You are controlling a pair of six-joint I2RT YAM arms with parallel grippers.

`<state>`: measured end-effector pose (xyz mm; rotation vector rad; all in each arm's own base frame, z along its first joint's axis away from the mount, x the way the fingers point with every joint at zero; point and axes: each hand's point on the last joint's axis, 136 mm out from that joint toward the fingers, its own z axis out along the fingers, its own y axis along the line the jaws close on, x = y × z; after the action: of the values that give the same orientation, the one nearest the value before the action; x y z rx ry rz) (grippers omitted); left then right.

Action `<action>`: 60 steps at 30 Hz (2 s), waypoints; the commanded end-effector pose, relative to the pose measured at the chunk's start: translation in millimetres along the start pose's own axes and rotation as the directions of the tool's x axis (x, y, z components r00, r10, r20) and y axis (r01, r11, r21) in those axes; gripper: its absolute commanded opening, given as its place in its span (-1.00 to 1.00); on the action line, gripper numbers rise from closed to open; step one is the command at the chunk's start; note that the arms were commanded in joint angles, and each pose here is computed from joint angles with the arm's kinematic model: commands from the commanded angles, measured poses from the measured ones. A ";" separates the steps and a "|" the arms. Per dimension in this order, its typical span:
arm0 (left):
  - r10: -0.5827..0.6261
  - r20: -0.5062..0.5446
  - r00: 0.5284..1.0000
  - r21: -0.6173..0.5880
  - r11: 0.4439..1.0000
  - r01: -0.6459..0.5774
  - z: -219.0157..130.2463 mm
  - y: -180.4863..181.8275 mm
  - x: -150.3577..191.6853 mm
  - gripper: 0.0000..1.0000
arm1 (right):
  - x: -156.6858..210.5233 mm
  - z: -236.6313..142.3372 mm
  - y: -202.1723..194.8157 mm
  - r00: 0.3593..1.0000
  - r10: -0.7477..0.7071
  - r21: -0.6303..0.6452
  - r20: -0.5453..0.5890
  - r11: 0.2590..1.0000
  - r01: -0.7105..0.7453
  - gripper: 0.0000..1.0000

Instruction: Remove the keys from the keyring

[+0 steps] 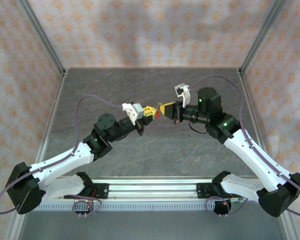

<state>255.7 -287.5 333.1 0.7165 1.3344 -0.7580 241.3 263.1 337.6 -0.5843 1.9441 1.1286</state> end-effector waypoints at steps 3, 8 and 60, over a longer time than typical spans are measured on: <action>-0.005 0.064 0.998 -0.027 1.000 0.007 -11.7 1.8 -8.8 -0.58 | -17.4 -8.4 8.2 0.998 -0.035 -0.013 0.057 0.999 0.036 -1.00; -0.012 0.057 0.998 -0.045 0.999 0.014 -17.8 3.8 -3.1 -0.50 | -17.6 -8.1 9.5 0.998 -0.036 -0.019 0.053 0.999 0.037 -1.00; 0.133 0.279 0.951 -0.015 0.991 -0.134 20.0 1.6 -36.4 0.22 | -40.6 -20.9 56.5 0.994 0.067 -0.235 0.082 0.971 -0.046 -1.00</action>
<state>267.5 -303.0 340.5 0.6912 1.1205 -0.7488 223.4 275.1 382.2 -0.5698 1.8628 1.3785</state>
